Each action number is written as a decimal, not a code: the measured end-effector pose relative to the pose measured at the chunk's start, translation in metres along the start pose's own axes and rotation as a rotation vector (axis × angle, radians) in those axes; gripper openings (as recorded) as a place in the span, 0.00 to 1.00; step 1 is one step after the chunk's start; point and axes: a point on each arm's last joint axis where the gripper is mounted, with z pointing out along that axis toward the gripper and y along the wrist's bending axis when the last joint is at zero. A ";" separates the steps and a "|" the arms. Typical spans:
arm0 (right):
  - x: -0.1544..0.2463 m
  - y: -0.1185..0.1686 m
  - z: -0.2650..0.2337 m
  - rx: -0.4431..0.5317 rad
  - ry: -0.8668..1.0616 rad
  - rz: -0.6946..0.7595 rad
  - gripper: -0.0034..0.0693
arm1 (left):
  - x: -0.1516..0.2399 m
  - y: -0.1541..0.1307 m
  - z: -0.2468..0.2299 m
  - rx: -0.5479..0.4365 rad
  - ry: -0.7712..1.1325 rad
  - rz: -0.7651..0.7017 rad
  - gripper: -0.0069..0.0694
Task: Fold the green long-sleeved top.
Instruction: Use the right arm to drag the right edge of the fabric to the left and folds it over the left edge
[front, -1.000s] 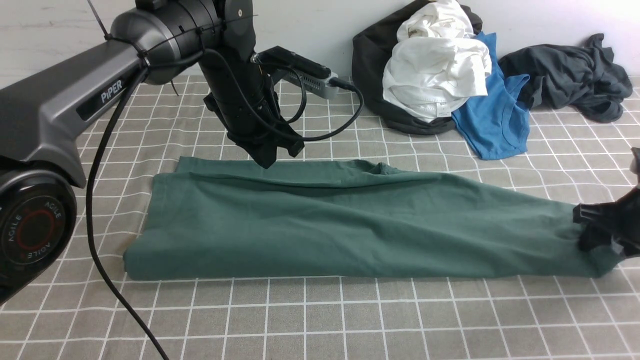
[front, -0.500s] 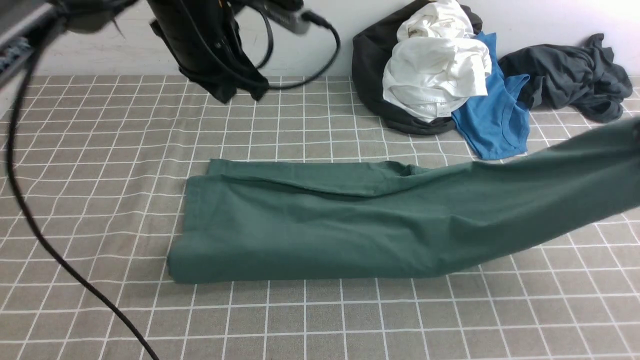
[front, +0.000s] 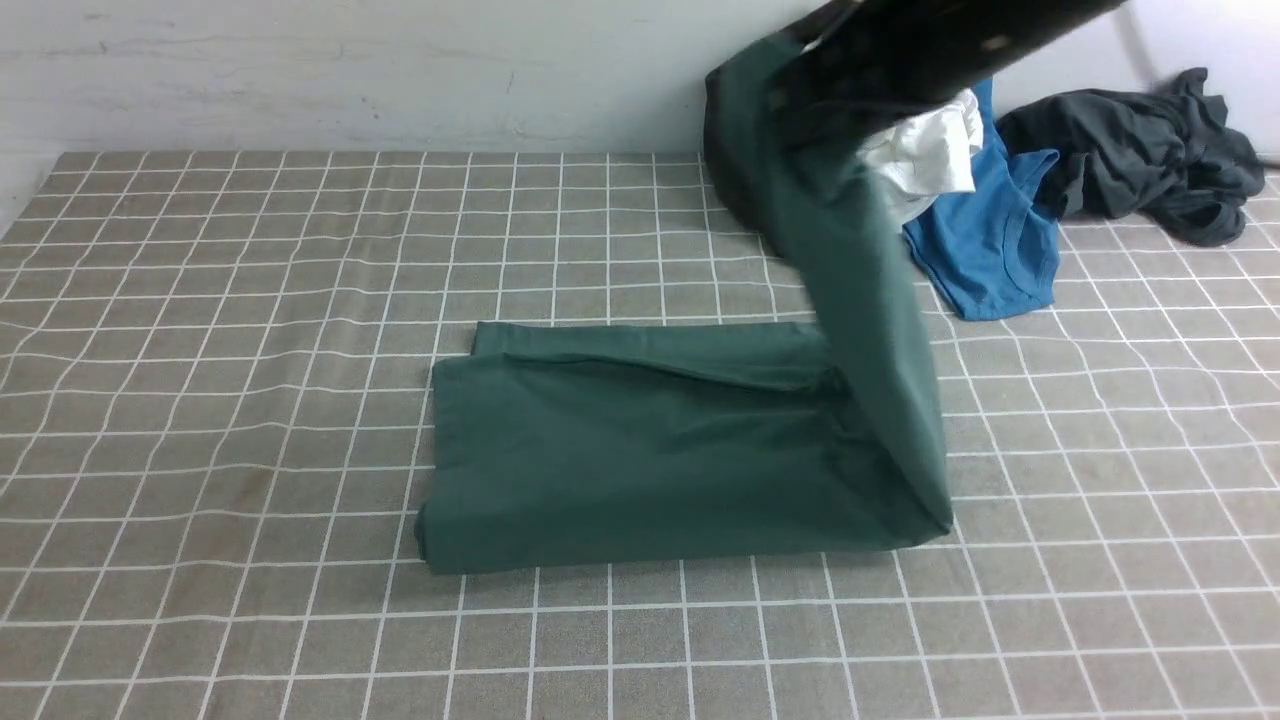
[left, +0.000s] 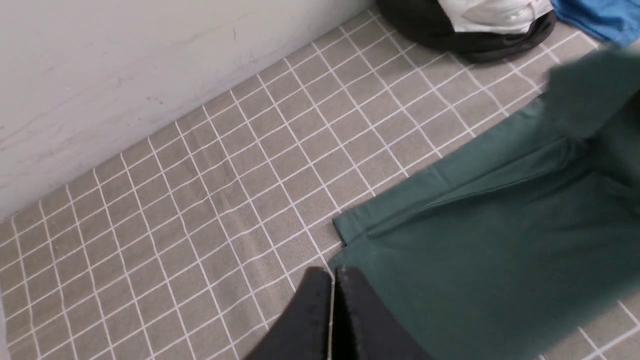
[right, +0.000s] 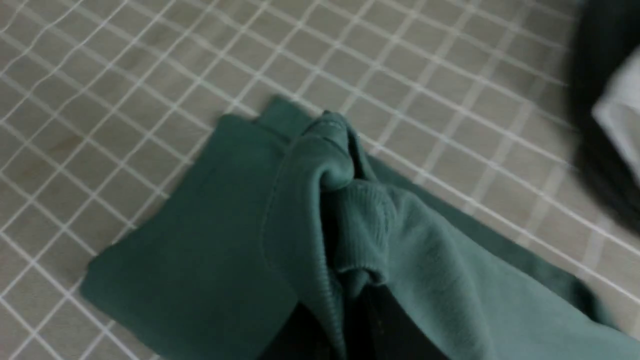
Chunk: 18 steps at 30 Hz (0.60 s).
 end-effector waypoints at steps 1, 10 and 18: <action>-0.001 0.011 0.018 -0.027 0.009 -0.012 0.07 | 0.004 -0.001 -0.006 0.001 -0.003 -0.003 0.08; 0.011 0.057 0.156 -0.168 0.087 0.058 0.13 | 0.063 -0.008 -0.044 -0.025 0.060 -0.054 0.08; -0.004 0.060 0.147 -0.259 0.114 0.080 0.61 | 0.115 -0.017 -0.077 -0.040 0.069 -0.088 0.08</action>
